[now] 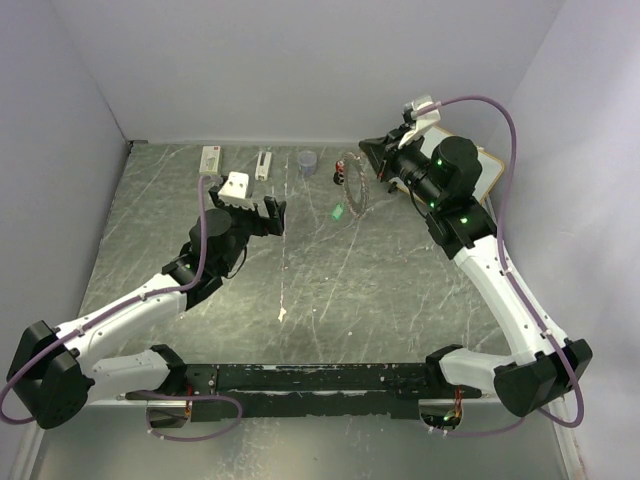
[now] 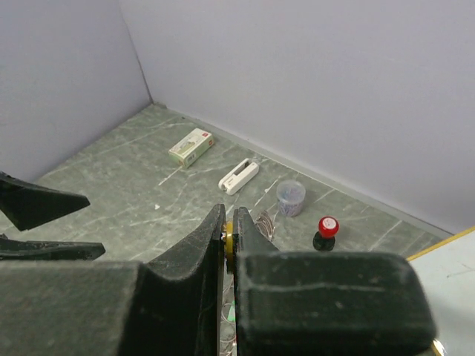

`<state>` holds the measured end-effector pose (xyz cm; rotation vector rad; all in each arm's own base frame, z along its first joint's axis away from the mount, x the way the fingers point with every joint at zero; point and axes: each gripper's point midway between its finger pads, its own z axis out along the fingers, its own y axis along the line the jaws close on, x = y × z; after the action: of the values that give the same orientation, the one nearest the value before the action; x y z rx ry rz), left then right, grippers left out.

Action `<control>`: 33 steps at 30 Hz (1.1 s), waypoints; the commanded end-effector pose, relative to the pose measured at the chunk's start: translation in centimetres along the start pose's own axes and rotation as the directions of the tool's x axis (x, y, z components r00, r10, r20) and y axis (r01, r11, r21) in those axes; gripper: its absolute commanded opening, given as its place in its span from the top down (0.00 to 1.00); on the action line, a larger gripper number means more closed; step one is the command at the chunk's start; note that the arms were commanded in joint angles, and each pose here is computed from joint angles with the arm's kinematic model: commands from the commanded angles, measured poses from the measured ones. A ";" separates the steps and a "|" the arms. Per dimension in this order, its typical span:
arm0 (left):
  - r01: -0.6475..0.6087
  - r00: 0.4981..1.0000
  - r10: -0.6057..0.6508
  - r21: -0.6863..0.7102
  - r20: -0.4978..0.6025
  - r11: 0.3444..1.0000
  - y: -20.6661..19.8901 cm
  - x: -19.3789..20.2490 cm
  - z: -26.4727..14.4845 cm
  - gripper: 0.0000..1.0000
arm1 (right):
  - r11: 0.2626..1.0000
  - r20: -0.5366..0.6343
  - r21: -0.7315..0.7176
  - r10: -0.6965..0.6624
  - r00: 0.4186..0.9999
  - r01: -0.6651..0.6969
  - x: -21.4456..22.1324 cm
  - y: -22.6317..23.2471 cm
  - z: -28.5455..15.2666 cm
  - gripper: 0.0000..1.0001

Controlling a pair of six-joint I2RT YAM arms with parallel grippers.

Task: Put the keys on the keyring

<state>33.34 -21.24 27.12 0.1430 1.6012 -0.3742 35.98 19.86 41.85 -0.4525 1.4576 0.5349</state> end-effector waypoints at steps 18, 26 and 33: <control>0.025 0.999 -0.024 -0.012 0.043 1.000 0.0 -2.0 0.0 0.00 | 1.000 0.055 -0.008 -0.025 0.998 0.026 -3.2 0.5 -1.4 1.00; 0.024 1.000 -0.024 -0.035 0.020 0.999 0.2 -1.5 0.4 0.00 | 1.000 0.054 -0.005 -0.026 0.998 0.026 -3.1 0.5 -1.4 1.00; 0.017 0.999 -0.016 -0.013 0.049 1.000 0.1 -2.1 -0.1 0.00 | 1.000 0.048 0.001 -0.015 0.999 0.015 -2.8 0.3 -1.1 1.00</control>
<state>33.59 -20.96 26.90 0.1237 1.6216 -0.3526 35.15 19.65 41.76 -0.4647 1.4838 0.5393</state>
